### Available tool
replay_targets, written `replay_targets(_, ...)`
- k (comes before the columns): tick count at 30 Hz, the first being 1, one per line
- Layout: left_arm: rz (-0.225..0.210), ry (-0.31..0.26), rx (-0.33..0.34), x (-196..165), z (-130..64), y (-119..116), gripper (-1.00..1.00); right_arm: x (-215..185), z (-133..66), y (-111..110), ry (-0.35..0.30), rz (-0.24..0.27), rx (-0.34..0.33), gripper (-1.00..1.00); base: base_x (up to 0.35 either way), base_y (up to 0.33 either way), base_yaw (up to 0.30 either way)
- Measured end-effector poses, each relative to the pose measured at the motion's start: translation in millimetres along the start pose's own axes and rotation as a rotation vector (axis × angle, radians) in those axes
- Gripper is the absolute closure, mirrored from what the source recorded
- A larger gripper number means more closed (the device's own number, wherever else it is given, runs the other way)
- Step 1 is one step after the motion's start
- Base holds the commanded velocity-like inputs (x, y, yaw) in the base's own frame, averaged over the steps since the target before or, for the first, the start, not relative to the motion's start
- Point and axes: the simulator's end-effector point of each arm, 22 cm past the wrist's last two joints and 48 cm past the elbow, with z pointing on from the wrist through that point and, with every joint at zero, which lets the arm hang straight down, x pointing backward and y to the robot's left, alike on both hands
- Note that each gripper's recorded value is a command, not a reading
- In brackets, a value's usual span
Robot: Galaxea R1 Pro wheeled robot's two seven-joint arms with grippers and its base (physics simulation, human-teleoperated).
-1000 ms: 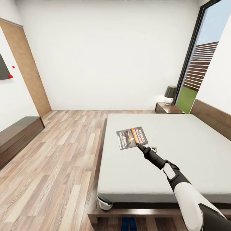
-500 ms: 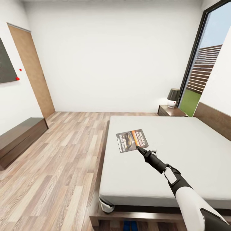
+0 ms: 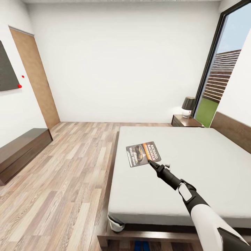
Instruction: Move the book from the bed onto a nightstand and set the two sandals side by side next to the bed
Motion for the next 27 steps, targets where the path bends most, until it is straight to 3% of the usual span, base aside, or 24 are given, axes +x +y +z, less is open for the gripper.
replay_targets(8,-0.002,-0.007,0.001,-3,0.3,0,-1.00,17,-14.8,-12,0.006,0.025,0.024,1.00,0.000,0.000,0.000)
replay_targets(27,-0.012,-0.035,0.003,-13,1.5,-2,-1.00,14,-17.5,1,-0.001,0.011,0.009,1.00,0.000,0.000,0.000)
